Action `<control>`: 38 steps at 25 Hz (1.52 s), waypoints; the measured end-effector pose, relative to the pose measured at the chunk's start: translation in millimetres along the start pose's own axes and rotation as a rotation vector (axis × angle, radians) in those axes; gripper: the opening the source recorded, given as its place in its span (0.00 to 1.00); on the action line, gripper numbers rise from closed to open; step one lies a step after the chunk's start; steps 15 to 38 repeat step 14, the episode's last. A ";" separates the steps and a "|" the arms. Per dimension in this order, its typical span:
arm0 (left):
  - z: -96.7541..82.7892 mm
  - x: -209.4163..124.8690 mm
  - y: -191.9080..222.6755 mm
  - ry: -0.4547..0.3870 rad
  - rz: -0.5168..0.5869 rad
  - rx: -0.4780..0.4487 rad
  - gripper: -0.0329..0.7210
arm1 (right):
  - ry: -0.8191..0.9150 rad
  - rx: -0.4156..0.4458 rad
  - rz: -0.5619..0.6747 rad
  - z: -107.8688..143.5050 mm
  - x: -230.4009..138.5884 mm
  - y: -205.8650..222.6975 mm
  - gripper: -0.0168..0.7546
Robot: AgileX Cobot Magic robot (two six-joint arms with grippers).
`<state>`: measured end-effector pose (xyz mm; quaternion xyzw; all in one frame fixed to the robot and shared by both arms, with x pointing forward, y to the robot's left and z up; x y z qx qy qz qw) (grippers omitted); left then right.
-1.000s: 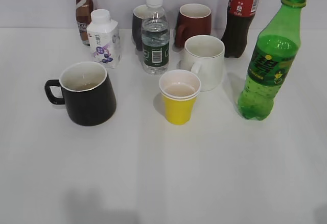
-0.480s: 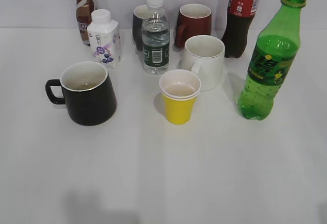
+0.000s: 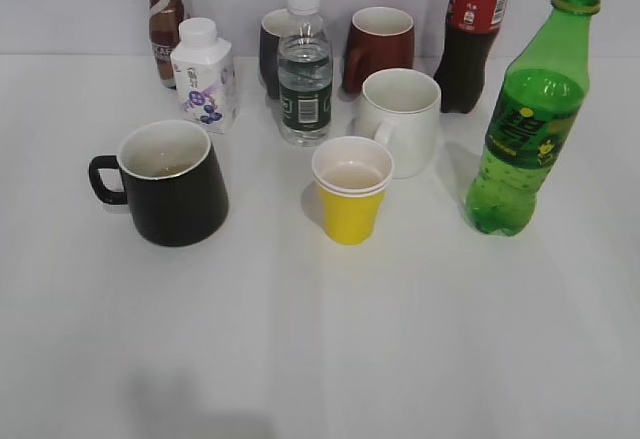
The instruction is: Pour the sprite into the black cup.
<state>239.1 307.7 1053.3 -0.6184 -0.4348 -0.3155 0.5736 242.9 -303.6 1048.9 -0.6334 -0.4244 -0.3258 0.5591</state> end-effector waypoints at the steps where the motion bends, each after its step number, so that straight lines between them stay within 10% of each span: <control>1: 0.0 0.0 0.0 0.000 0.000 0.000 0.43 | 0.000 0.000 0.000 0.0 0.0 0.0 0.79; 38: 0.0 0.0 0.0 0.000 0.000 0.000 0.38 | 0.000 0.000 0.000 0.0 0.0 0.0 0.79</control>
Point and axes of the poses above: a point on each arm's last joint axis where the gripper is mounted, y pointing out along that axis toward the gripper, z along the wrist's bending axis when the last joint is at zero, x = y × z, the point moved 1 cm from there along y, pointing out along that axis toward the gripper, and after that the axes turned 8 degrees about -y, right-handed, at the moved point
